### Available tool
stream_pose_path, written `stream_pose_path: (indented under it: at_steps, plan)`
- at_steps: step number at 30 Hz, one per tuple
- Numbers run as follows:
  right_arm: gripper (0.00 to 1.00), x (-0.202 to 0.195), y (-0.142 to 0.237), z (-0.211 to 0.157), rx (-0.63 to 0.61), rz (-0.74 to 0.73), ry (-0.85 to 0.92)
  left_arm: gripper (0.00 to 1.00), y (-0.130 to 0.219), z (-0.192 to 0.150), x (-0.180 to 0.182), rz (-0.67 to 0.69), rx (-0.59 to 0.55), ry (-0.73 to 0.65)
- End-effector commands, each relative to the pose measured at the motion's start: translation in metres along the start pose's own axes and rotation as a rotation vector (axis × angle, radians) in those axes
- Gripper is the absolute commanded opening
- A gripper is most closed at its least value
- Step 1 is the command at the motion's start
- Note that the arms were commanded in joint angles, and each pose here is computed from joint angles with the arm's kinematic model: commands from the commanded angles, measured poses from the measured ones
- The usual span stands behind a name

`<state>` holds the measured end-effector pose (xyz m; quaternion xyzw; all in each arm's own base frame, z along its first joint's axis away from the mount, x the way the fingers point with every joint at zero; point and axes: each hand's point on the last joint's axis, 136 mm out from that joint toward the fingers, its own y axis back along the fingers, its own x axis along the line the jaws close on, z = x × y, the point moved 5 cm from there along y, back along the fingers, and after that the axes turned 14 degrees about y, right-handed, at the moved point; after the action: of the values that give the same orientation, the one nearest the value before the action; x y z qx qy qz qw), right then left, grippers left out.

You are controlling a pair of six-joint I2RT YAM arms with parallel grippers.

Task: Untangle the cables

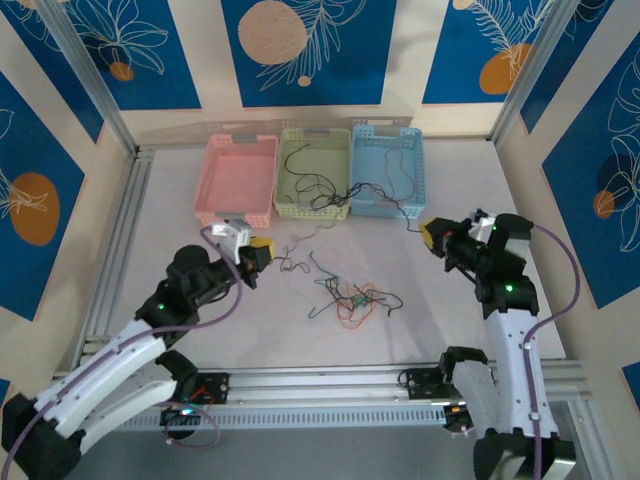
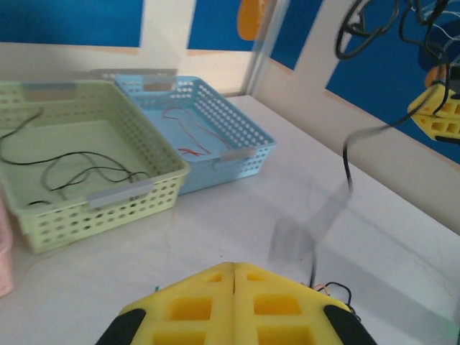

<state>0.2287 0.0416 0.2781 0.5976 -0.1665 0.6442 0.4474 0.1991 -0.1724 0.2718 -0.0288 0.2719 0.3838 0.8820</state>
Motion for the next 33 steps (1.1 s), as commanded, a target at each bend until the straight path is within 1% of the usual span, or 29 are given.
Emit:
stream_pose_path:
  at_steps: [1,5,6,8,11,12,14,17,19,21,25,29,33]
  plan:
    - [0.0,-0.029,0.008,0.007,-0.025,-0.085,0.049,0.0,0.029,0.002,0.009,0.138,0.017,0.014]
    - [0.0,-0.059,0.014,0.019,-0.123,-0.263,0.126,0.0,0.064,0.02,0.005,0.214,-0.018,-0.029]
    - [0.0,-0.066,0.014,0.021,-0.133,-0.287,0.125,0.0,0.072,0.026,0.004,0.235,-0.032,-0.044]
    - [0.0,-0.072,0.012,0.021,-0.129,-0.282,0.104,0.0,0.083,0.032,0.004,0.263,-0.047,-0.068]
    - [0.0,-0.075,0.005,0.02,-0.114,-0.25,0.089,0.0,0.088,0.036,0.001,0.266,-0.044,-0.087]
    - [0.0,-0.078,0.004,0.021,-0.116,-0.266,0.098,0.0,0.089,0.038,0.0,0.268,-0.041,-0.087]
    - [0.0,-0.089,0.005,0.025,-0.132,-0.342,0.125,0.0,0.093,0.042,-0.001,0.289,-0.038,-0.096]
    - [0.0,-0.107,0.006,0.028,-0.156,-0.449,0.151,0.0,0.112,0.057,0.0,0.377,-0.058,-0.154]
    - [0.0,-0.123,0.007,0.029,-0.183,-0.51,0.147,0.0,0.133,0.071,0.002,0.464,-0.092,-0.203]
    - [0.0,-0.136,0.009,0.032,-0.204,-0.574,0.151,0.0,0.155,0.089,-0.002,0.521,-0.134,-0.244]
    - [0.0,-0.163,0.011,0.041,-0.231,-0.716,0.152,0.0,0.2,0.121,-0.014,0.595,-0.229,-0.281]
    - [0.0,-0.179,0.015,0.048,-0.276,-0.775,0.126,0.0,0.238,0.142,-0.023,0.635,-0.324,-0.289]
    - [0.0,-0.19,0.018,0.053,-0.299,-0.809,0.103,0.0,0.261,0.154,-0.029,0.657,-0.386,-0.292]
